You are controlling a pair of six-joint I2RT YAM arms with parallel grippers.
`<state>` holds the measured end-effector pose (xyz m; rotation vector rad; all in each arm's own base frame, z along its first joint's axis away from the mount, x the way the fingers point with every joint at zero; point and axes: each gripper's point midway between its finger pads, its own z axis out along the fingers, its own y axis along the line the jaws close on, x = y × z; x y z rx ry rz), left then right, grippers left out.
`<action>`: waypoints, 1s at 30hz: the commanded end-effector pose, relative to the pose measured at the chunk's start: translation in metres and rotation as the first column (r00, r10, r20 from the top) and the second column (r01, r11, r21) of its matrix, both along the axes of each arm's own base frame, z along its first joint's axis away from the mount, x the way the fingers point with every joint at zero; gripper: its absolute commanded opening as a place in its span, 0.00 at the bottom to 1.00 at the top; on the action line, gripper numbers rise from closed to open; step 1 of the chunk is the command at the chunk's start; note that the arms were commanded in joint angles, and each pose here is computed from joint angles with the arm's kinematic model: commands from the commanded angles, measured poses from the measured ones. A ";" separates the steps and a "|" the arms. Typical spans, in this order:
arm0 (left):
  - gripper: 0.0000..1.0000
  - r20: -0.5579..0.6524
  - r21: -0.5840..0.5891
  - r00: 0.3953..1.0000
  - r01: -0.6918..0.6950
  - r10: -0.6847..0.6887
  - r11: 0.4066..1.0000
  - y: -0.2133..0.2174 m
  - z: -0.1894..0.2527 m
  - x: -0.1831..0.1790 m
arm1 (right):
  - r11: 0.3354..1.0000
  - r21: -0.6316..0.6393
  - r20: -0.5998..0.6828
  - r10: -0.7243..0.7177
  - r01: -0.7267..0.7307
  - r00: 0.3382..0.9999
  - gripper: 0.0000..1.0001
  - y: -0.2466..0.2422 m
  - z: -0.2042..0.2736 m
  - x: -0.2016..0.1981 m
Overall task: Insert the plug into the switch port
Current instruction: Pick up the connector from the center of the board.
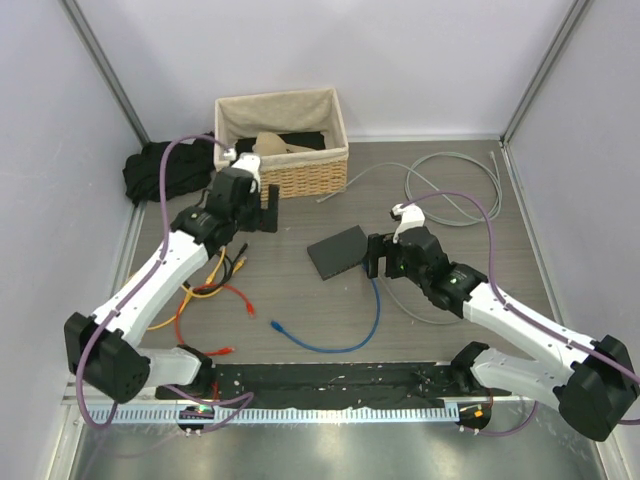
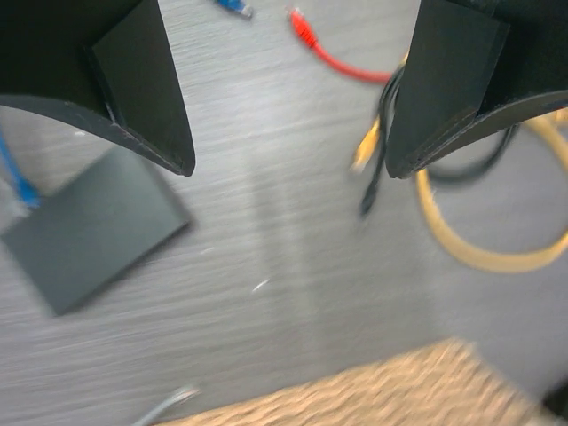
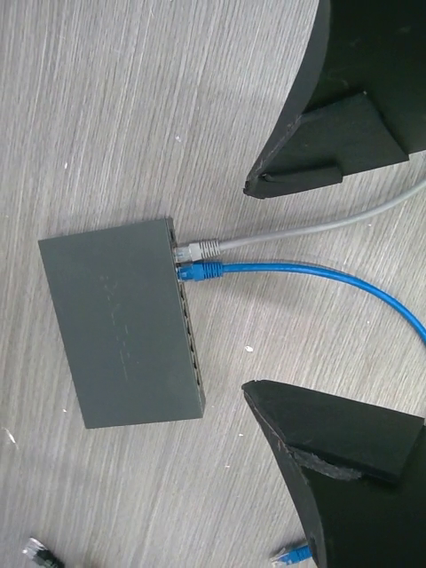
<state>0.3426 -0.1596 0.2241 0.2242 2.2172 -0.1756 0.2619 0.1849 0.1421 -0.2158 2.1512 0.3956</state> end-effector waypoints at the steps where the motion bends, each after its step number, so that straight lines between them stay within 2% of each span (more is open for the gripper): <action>1: 0.92 -0.089 0.000 0.964 -0.252 0.251 0.968 0.053 -0.041 -0.023 | 0.997 0.020 0.036 -0.072 0.071 0.997 0.93 -0.009 0.016 0.007; 5: 0.88 -0.096 -0.027 0.932 -0.353 0.349 0.935 0.071 -0.050 -0.031 | 0.995 0.013 0.036 -0.102 0.102 0.994 0.93 -0.013 0.019 0.009; 10: 0.84 -0.142 -0.031 0.844 -0.527 0.518 0.849 0.103 -0.060 -0.037 | 0.999 0.011 0.031 -0.041 0.040 0.999 0.93 -0.005 0.022 0.006; 13: 0.84 -0.132 -0.057 0.780 -0.623 0.612 0.780 0.117 -0.066 -0.041 | 1.000 -0.015 0.007 0.017 -0.017 1.000 0.93 -0.002 0.018 -0.001; 16: 0.82 -0.154 -0.070 0.706 -0.706 0.691 0.705 0.125 -0.078 -0.047 | 0.995 0.026 -0.039 0.095 -0.094 0.995 0.92 0.008 0.015 -0.017; 18: 0.79 -0.174 -0.074 0.625 -0.778 0.761 0.623 0.136 -0.088 -0.053 | 0.993 0.055 -0.030 0.108 -0.106 0.994 0.91 0.008 0.018 -0.023; 21: 0.77 -0.178 -0.059 0.560 -0.827 0.809 0.559 0.149 -0.097 -0.056 | 0.992 0.062 -0.020 0.112 -0.110 0.994 0.91 0.003 0.018 -0.030; 25: 0.76 -0.091 0.037 0.528 -0.845 0.844 0.533 0.178 -0.083 -0.053 | 0.994 0.050 -0.018 0.095 -0.094 0.995 0.91 -0.005 0.009 -0.034; 30: 0.75 -0.143 0.062 0.521 -0.844 0.841 0.533 0.183 -0.098 -0.037 | 0.993 0.056 -0.053 0.108 -0.105 0.993 0.91 -0.002 0.000 -0.038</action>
